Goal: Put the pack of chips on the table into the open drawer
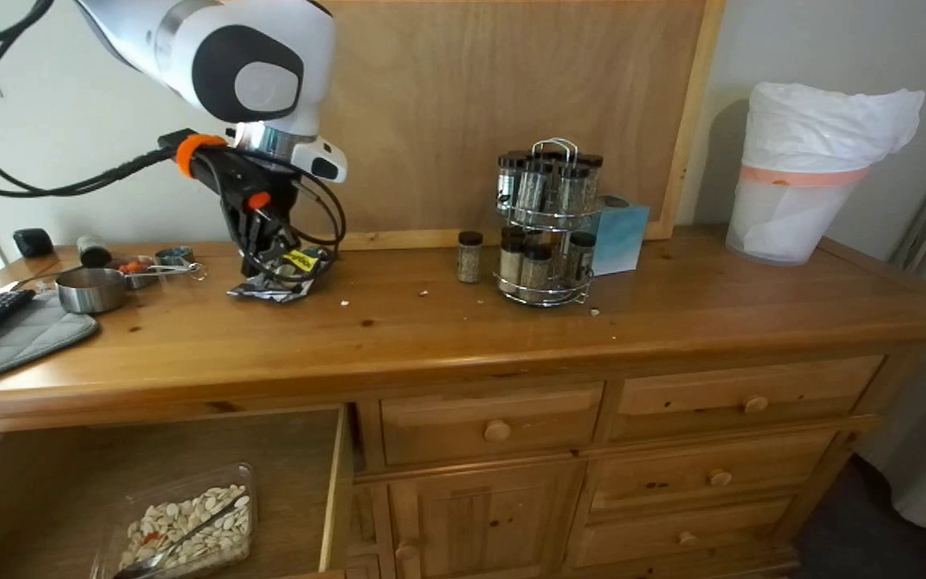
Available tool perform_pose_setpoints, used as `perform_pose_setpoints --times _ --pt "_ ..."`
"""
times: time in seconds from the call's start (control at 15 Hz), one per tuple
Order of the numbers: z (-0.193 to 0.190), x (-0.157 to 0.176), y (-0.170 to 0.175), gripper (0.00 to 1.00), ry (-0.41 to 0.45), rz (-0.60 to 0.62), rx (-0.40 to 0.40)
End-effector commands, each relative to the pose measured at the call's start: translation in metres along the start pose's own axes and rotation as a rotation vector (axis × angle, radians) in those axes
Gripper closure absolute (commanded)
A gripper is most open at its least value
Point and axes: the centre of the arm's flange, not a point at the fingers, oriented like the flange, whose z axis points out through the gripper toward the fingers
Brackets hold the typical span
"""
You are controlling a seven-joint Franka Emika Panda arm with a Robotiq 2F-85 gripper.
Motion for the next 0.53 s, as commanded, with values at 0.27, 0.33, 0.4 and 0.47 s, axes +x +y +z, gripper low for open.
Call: perform_pose_setpoints --times 0.27,0.33,0.4,0.47 --pt "-0.030 -0.024 0.004 0.60 0.197 -0.068 -0.037" --pt "-0.036 -0.017 0.000 0.54 0.223 -0.066 -0.035" --pt "-0.042 -0.010 -0.003 0.46 0.245 -0.061 -0.033" --pt "-0.046 -0.002 -0.006 0.40 0.260 -0.058 -0.033"
